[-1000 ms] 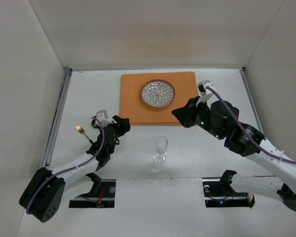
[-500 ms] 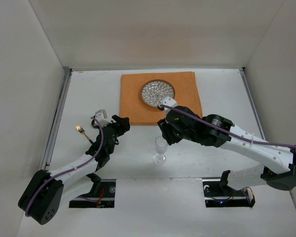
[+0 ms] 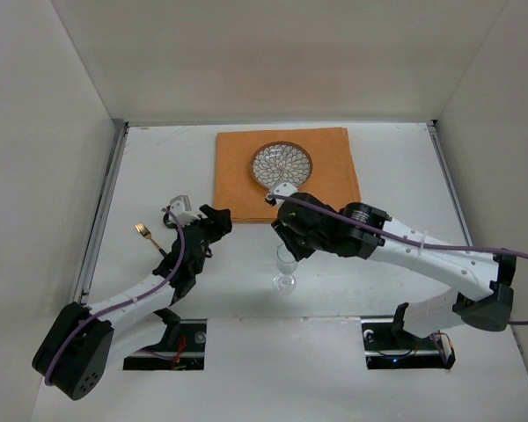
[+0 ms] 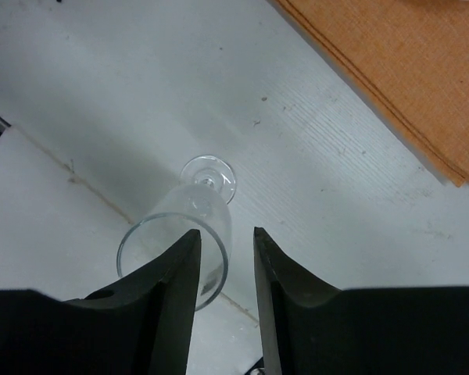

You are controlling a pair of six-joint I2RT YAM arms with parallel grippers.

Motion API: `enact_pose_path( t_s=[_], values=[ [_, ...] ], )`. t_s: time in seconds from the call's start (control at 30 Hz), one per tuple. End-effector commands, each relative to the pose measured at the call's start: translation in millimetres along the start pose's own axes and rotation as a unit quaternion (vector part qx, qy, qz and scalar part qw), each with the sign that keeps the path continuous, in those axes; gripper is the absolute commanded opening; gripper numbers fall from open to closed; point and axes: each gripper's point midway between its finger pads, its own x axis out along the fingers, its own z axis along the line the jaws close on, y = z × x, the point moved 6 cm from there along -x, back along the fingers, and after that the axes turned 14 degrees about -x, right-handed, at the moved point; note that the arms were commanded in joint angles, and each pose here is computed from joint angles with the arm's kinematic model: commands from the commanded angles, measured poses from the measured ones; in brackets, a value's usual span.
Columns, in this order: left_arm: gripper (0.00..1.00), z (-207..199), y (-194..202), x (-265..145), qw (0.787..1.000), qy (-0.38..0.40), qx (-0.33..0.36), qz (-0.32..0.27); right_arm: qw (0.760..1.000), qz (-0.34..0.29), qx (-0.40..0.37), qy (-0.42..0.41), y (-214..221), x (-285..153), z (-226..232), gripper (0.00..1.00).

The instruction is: Set the dinner table for one person

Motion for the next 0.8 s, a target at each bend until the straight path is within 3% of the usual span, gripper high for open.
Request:
enact_pose_path(
  t_s=[0.0,0.2,0.4,0.53,0.63,0.77],
  values=[
    [0.62,-12,-10,1,0.999,0.023,-0.017,-0.022,0.999,0.022,-0.017,-0.015,6,2,5,0.36],
    [0.62,-12,-12,1,0.999,0.023,-0.018,-0.024,1.0,0.004,-0.016,-0.006,-2,-5,1,0.07],
    [0.62,-11,-11,1,0.999,0.022,-0.018,-0.023,0.994,-0.088,0.019,0.054,-29,-58,-32,0.06],
    [0.62,-14,-10,0,0.999,0.026,-0.018,-0.022,0.974,-0.176,0.073,0.119,-47,-71,-73,0.06],
    [0.62,-14,-8,0,0.999,0.026,-0.018,-0.017,0.949,-0.228,0.111,0.186,-63,-70,-126,0.06],
    [0.62,-14,-5,2,1.0,0.023,-0.012,-0.012,0.918,-0.21,0.178,0.283,-74,-51,-222,0.02]
  ],
)
